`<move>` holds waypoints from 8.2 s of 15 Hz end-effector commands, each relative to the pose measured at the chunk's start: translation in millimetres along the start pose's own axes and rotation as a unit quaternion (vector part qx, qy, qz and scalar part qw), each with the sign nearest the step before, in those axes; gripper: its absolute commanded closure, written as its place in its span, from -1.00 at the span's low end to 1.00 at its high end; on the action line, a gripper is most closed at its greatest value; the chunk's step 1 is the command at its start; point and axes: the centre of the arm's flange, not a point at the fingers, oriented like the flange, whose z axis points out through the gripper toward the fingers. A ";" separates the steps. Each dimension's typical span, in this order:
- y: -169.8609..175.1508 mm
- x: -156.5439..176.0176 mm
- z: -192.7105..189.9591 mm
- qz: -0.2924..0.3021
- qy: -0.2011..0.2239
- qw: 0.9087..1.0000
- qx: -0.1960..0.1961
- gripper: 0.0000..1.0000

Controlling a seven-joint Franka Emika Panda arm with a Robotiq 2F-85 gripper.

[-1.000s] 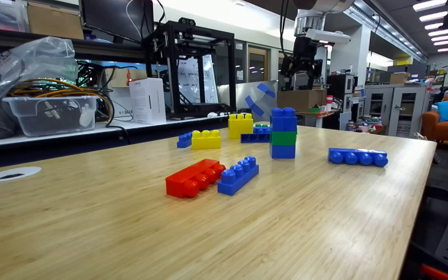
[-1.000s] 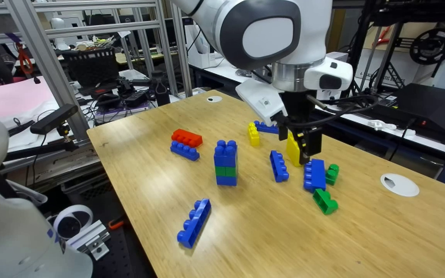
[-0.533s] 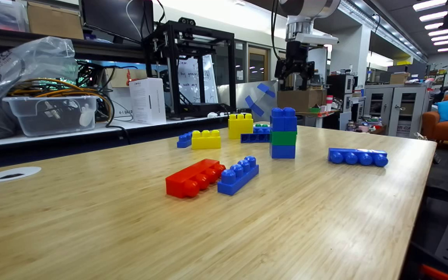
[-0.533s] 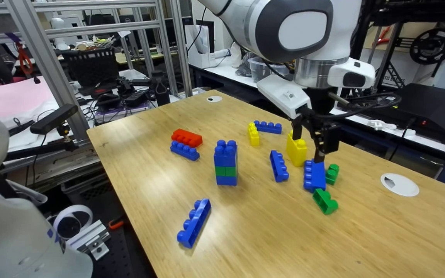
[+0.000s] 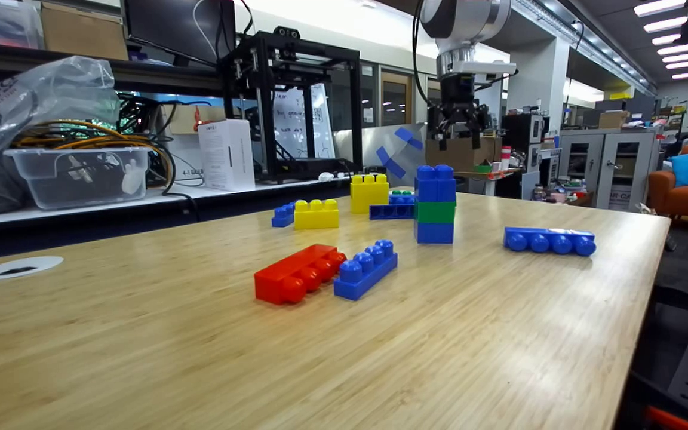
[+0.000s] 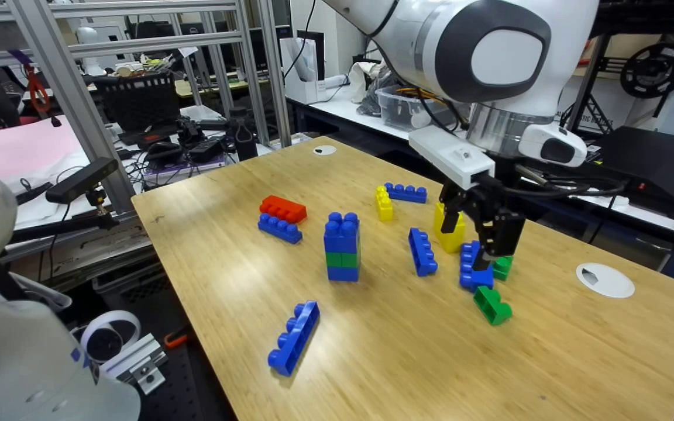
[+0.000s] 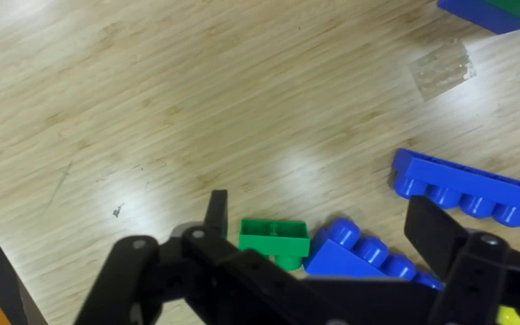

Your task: Move the stack of blocks to the right then place a green block on the top

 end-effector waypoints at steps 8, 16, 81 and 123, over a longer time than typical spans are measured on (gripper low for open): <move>-11.7 53.8 59.7 -0.002 -0.031 0.999 -0.017 -1.00; -1.9 70.4 85.7 0.015 -0.046 0.998 -0.034 -1.00; 5.5 112.1 111.0 -0.007 -0.065 0.998 0.007 -1.00; 12.3 142.2 123.2 0.050 -0.072 0.996 0.001 -1.00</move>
